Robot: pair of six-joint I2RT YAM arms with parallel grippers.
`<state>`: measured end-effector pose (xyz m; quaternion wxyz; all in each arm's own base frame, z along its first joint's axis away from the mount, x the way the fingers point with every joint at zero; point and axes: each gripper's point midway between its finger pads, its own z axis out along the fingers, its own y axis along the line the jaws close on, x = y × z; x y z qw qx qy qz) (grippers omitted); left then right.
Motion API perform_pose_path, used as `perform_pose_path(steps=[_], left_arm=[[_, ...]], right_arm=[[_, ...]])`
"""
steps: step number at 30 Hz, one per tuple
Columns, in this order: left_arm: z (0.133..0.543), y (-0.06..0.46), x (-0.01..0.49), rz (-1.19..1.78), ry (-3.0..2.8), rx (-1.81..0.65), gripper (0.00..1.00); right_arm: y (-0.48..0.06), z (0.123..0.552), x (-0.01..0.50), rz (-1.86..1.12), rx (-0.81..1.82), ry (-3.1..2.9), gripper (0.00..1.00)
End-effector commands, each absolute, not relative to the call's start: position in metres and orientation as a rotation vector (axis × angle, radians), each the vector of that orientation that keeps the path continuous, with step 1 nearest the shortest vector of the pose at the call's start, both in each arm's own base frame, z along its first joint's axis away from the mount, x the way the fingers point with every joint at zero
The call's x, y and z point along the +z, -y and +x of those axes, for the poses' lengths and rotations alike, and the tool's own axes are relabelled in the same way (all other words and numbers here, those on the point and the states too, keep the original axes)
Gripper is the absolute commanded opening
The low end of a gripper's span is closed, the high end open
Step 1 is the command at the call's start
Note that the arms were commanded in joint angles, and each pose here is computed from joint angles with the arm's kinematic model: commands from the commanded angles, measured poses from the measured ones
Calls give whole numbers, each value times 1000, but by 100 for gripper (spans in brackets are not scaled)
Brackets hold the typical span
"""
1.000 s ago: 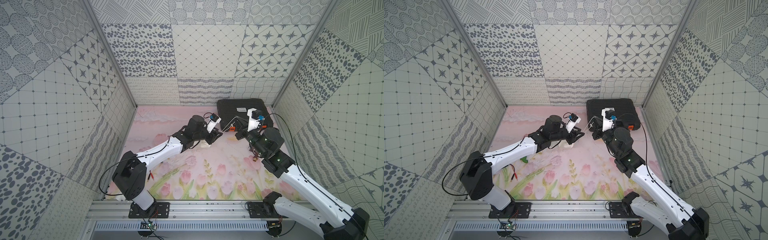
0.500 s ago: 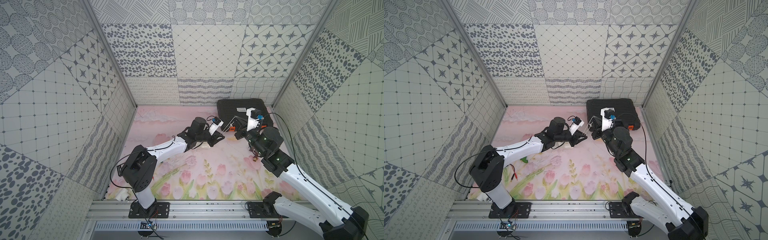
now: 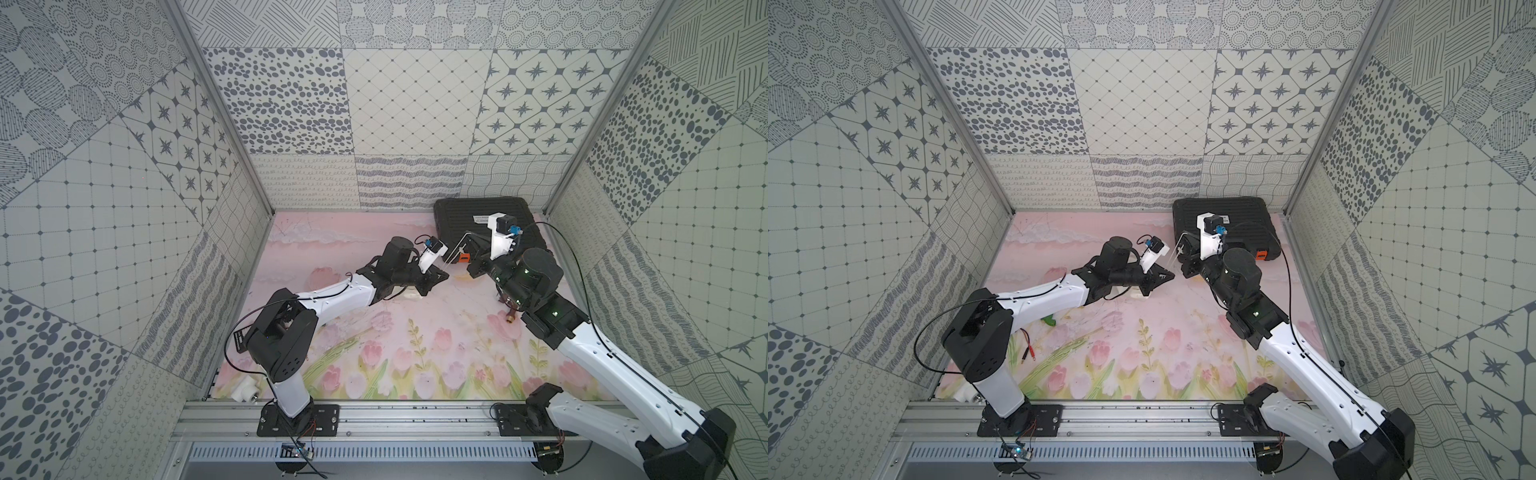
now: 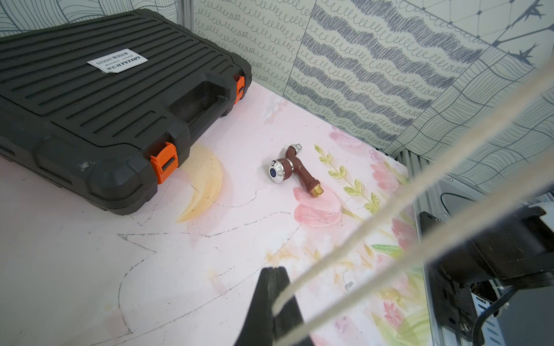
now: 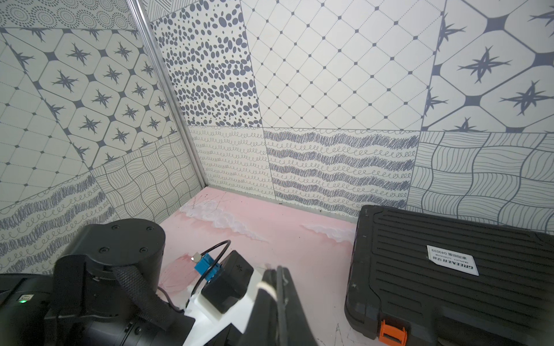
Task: Close the soil bag
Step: Frap the soil bag at the center of the board.
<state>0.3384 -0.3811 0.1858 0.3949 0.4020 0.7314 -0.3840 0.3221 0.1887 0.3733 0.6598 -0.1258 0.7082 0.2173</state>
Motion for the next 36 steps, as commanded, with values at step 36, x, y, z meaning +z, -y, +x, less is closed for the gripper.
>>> perform_pose_path(steps=[36], left_arm=[[259, 287, 2, 1120, -2706, -519, 11]], right_arm=[[-48, 332, 545, 33, 243, -1232, 0]])
